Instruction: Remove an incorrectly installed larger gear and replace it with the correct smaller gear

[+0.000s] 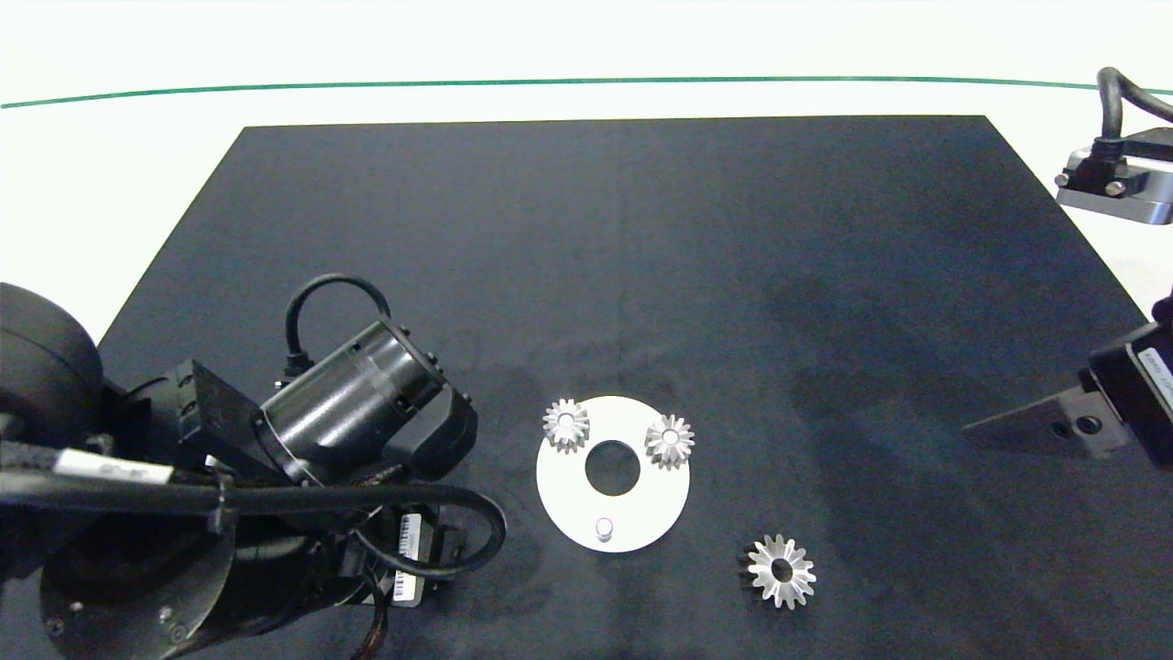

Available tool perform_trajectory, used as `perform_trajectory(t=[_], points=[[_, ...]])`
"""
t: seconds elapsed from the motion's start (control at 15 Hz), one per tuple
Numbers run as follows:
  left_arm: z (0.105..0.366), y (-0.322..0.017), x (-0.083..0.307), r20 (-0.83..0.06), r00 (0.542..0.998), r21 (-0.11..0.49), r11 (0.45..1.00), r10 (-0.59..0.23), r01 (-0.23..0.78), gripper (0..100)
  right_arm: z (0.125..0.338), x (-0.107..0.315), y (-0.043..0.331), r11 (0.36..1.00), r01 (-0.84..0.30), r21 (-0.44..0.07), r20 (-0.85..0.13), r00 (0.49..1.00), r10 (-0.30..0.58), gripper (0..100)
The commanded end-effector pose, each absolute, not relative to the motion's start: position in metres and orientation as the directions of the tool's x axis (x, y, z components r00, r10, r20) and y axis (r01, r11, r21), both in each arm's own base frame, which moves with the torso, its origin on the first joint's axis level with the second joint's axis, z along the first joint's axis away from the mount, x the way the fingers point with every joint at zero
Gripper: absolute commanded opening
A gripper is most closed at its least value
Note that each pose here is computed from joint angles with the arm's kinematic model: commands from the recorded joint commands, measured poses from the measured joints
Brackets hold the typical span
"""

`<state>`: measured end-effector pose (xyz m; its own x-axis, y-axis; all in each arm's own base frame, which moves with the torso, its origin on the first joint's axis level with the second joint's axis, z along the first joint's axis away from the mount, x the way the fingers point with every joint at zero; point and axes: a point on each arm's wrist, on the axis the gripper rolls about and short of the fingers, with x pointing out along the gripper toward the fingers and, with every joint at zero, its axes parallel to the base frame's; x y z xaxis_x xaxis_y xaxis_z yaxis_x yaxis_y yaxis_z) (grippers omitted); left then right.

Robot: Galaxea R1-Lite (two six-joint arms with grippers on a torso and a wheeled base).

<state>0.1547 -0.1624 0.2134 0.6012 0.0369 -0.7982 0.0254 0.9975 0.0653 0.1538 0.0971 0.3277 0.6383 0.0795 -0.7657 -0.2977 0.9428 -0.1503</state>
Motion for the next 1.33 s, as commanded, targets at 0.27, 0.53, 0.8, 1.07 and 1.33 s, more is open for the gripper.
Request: perform_trajectory(t=[0.27,0.53,0.8,1.07,1.33], points=[[0.19,-0.168,0.161,-0.822,0.564,0.116,0.993,0.083,0.023,100,0.325,0.156,0.099,0.941,-0.299,-0.157,-0.775,0.629,0.07,100],[0.18,-0.178,0.17,-0.831,0.55,0.107,0.994,0.08,0.017,100,0.324,0.156,0.099,0.941,-0.298,-0.157,-0.777,0.626,0.069,100],[0.176,-0.181,0.173,-0.835,0.546,0.091,0.996,0.068,0.014,100,0.323,0.158,0.1,0.941,-0.299,-0.158,-0.779,0.623,0.067,100],[0.173,-0.183,0.173,-0.843,0.535,0.081,0.996,0.057,0.023,100,0.323,0.158,0.1,0.941,-0.299,-0.158,-0.779,0.623,0.067,100],[0.172,-0.178,0.179,-0.855,0.516,0.055,0.998,0.047,0.001,92,0.323,0.158,0.1,0.941,-0.299,-0.158,-0.78,0.622,0.067,100]])
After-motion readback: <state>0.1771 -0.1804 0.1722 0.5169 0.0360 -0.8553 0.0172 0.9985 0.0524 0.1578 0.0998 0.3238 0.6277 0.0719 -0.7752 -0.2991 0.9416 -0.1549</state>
